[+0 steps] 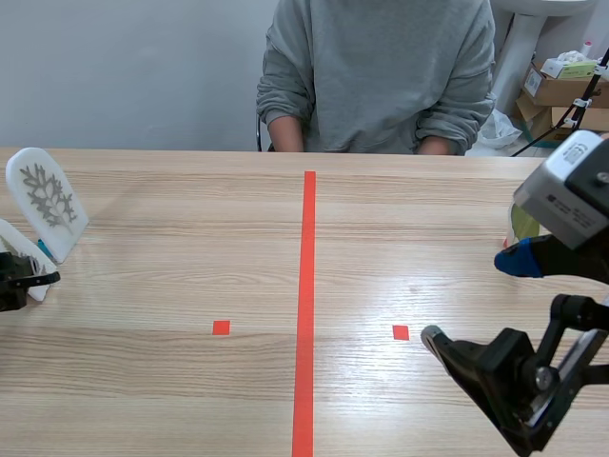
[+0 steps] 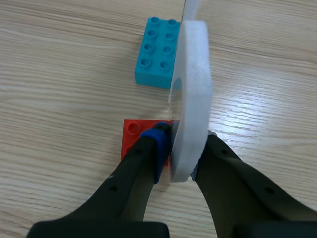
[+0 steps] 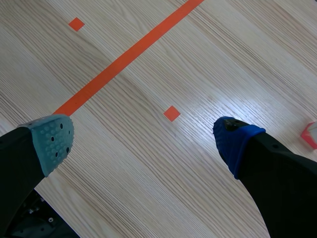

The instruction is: Do the leaf sorting experiment

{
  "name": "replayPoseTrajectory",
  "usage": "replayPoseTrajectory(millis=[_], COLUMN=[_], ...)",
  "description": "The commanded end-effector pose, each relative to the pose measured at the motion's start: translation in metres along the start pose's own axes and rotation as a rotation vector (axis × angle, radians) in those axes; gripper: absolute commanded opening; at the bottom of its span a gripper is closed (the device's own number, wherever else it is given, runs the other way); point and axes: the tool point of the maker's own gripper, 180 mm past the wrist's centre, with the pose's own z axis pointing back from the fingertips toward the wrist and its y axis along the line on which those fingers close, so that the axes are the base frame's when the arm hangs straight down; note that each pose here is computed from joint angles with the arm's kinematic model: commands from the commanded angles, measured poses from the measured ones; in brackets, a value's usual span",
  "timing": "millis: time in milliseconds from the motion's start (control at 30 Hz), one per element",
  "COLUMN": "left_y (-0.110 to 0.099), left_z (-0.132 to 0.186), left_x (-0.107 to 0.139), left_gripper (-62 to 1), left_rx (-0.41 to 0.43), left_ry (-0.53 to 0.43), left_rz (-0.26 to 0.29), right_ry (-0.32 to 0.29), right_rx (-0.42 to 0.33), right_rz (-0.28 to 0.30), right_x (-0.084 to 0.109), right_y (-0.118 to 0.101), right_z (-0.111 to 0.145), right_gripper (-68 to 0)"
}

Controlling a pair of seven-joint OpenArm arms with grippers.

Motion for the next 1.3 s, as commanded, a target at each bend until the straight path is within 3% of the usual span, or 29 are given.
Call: replayPoseTrajectory(millis=[0,133,267,367,600,767,967,1133,1267], left_y=[0.001,0.002,0.002,0.001,-0.001,-0.011,-0.040,-0.072,-0.109], left_z=[-0.001,-0.001,-0.001,-0.001,-0.001,0.010,0.046,0.083,0.116], left_x=[0.017,0.014,0.013,0.013,0.015,0.033,0.063,0.088,0.088], left_gripper=[-56.9,-56.6,-54.4,-40.9,1.4,1.4,1.4,1.4,1.4], left_rx=[0.001,0.003,0.003,0.002,-0.004,-0.033,-0.117,-0.197,-0.314], left_ry=[-0.045,-0.027,-0.026,-0.026,-0.035,-0.105,-0.206,-0.275,-0.275], left_rz=[-0.022,-0.062,-0.060,-0.058,-0.059,-0.098,-0.198,-0.308,-0.374], right_ry=[-0.025,-0.025,-0.025,-0.025,-0.025,-0.025,-0.025,-0.025,-0.025], right_rx=[-0.006,-0.006,-0.006,-0.006,-0.006,-0.006,-0.005,-0.005,-0.005], right_rz=[0.006,0.006,0.006,0.006,0.006,0.006,0.006,0.006,0.006], right_x=[0.006,0.006,0.006,0.006,0.006,0.006,0.006,0.006,0.006], right_y=[-0.003,-0.003,-0.003,-0.003,-0.003,-0.003,-0.003,-0.003,-0.003], right_z=[0.000,0.000,0.000,0.000,0.000,0.000,0.000,0.000,0.000], right_gripper=[-9.7,-9.7,-9.7,-9.7,-9.7,-9.7,-9.7,-9.7,-9.7])
